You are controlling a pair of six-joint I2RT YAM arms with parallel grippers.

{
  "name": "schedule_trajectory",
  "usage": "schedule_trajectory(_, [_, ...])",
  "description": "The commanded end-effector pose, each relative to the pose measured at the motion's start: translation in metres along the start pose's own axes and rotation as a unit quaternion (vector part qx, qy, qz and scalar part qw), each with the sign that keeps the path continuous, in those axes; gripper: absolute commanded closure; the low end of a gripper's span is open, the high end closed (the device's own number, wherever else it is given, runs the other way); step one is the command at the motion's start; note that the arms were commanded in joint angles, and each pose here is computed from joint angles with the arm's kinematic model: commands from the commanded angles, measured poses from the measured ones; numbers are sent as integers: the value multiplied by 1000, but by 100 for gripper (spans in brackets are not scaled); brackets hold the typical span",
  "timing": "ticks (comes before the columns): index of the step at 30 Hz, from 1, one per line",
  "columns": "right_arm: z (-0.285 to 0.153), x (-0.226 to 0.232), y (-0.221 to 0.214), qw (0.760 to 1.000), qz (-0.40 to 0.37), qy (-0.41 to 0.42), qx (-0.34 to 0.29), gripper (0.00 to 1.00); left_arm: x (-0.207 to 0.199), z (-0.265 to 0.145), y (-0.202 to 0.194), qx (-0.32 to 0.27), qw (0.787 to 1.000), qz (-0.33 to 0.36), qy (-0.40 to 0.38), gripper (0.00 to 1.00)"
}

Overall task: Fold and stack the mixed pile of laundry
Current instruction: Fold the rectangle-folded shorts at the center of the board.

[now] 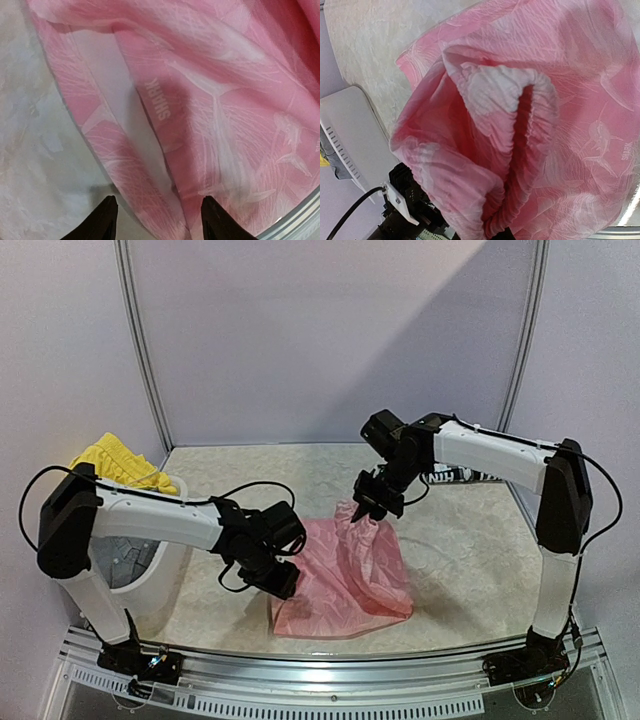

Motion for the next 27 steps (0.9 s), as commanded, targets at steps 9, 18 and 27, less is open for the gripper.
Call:
schedule_trajectory(9, [21, 29, -14, 999, 1, 41, 21, 100, 14, -15, -19, -14, 999, -43, 10, 44])
schedule_trajectory(18, [30, 42, -21, 999, -9, 44, 27, 100, 15, 1, -31, -5, 999, -50, 4, 49])
schedule_trajectory(27, [73, 34, -23, 998, -11, 20, 59, 94, 16, -9, -30, -16, 998, -62, 4, 50])
Point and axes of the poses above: each gripper's point midway between its finger pads, its own z axis out along the fingers, its own x axis along the line the jaws close on, y = z × x, the point moved 5 cm from there along -z, back along the fingers, and after that the axes turned 14 degrees about z, right-handed, at the moved point
